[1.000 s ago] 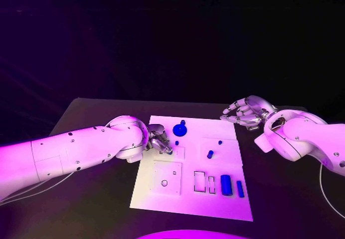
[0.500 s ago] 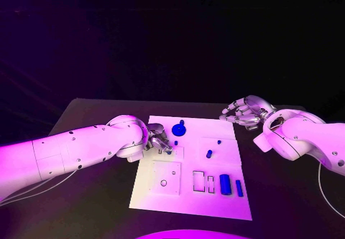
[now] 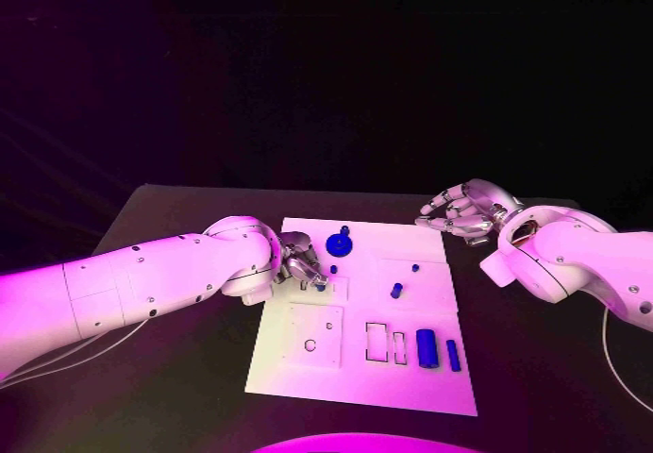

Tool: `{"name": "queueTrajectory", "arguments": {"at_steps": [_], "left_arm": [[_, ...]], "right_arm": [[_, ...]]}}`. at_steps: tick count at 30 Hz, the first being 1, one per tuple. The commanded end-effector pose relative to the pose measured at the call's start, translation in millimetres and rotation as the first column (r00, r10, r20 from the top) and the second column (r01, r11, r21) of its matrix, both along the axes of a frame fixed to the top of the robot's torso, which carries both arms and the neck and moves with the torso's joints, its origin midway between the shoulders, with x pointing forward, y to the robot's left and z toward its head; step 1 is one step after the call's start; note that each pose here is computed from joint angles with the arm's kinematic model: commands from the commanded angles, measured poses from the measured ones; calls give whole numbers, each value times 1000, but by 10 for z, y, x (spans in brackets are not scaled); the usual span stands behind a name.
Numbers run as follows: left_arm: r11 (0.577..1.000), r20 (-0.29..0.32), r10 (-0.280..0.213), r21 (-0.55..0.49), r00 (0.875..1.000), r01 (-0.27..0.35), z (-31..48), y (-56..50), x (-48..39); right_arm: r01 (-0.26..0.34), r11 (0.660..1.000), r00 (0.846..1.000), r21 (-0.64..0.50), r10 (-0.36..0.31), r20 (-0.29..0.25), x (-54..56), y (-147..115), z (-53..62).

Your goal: Assemble the parts on the task board

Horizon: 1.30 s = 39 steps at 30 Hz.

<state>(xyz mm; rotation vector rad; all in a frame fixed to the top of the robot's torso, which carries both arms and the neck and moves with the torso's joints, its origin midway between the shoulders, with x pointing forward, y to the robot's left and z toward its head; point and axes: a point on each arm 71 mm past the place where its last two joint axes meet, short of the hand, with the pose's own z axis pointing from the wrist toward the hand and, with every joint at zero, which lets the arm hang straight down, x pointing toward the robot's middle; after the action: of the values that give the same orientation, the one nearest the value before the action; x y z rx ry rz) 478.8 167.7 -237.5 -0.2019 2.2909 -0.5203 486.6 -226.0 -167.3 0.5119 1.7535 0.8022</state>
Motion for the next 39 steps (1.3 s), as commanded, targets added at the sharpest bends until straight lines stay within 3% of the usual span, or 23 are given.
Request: {"name": "queueTrajectory", "arguments": {"at_steps": [1, 39], "left_arm": [[1000, -35, -27, 0, 999, 27, -45, -48, -44], [998, 30, -39, 51, 999, 37, -15, -37, -33]], "right_arm": [[-13, 1000, 1000, -2, 13, 0, -8, 16, -3], [-11, 1000, 1000, -1, 11, 2, -12, 10, -1]]}}
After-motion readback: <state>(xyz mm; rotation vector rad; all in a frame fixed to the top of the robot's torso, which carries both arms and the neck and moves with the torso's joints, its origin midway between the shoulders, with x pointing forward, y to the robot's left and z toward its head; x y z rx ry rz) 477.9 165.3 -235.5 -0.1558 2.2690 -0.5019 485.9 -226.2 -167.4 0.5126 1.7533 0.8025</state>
